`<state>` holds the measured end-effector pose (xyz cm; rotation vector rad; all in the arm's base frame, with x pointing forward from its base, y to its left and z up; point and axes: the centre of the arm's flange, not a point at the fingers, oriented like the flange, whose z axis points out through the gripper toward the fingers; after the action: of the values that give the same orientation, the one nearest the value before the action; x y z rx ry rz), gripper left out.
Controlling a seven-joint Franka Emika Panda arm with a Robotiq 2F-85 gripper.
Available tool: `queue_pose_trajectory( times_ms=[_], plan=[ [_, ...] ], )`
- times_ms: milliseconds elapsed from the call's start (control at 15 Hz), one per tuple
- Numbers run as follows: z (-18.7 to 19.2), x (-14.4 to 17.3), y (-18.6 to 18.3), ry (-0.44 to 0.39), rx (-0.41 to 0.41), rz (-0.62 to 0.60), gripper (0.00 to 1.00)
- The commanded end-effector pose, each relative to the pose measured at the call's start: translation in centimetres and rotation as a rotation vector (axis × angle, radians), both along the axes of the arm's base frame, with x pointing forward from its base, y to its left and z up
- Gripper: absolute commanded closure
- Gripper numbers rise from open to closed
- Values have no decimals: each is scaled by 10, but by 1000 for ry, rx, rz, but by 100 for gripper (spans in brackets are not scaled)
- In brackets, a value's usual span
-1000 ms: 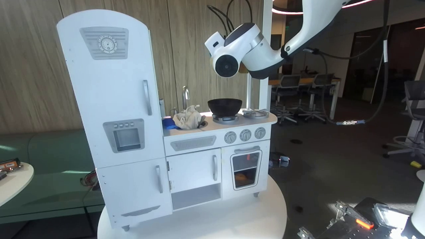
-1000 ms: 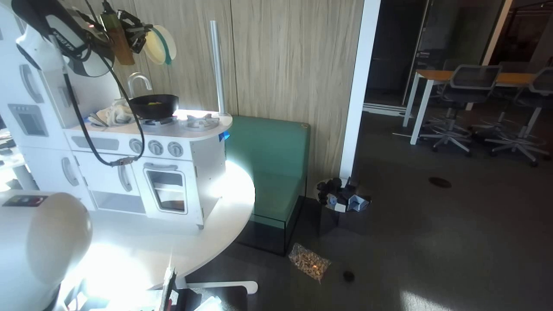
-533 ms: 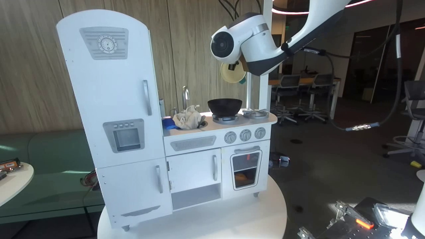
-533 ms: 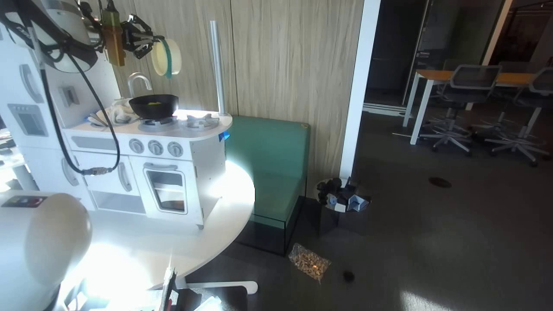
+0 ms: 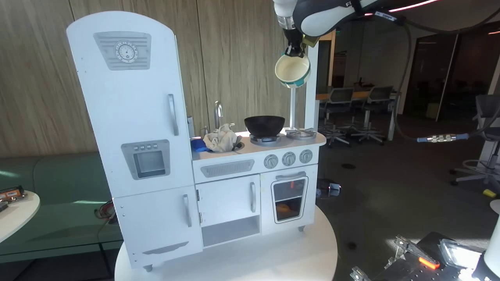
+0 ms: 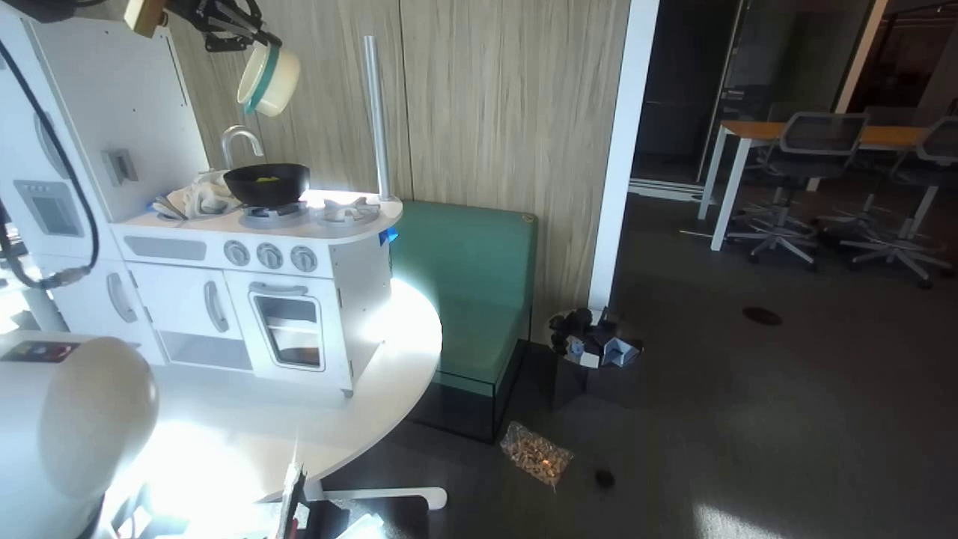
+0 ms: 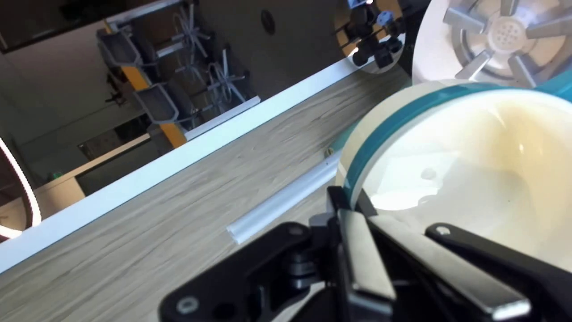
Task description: Use the spoon to stir in the black bowl
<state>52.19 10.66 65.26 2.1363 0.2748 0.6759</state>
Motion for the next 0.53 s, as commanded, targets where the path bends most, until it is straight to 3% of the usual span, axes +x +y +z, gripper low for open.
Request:
queue_pose_trajectory(
  times_ms=[0, 467],
  plan=[
    [19, 9, -49, 94, 163, -108, 99],
    [-30, 42, -136, 265, 557, -282, 99]
  ],
)
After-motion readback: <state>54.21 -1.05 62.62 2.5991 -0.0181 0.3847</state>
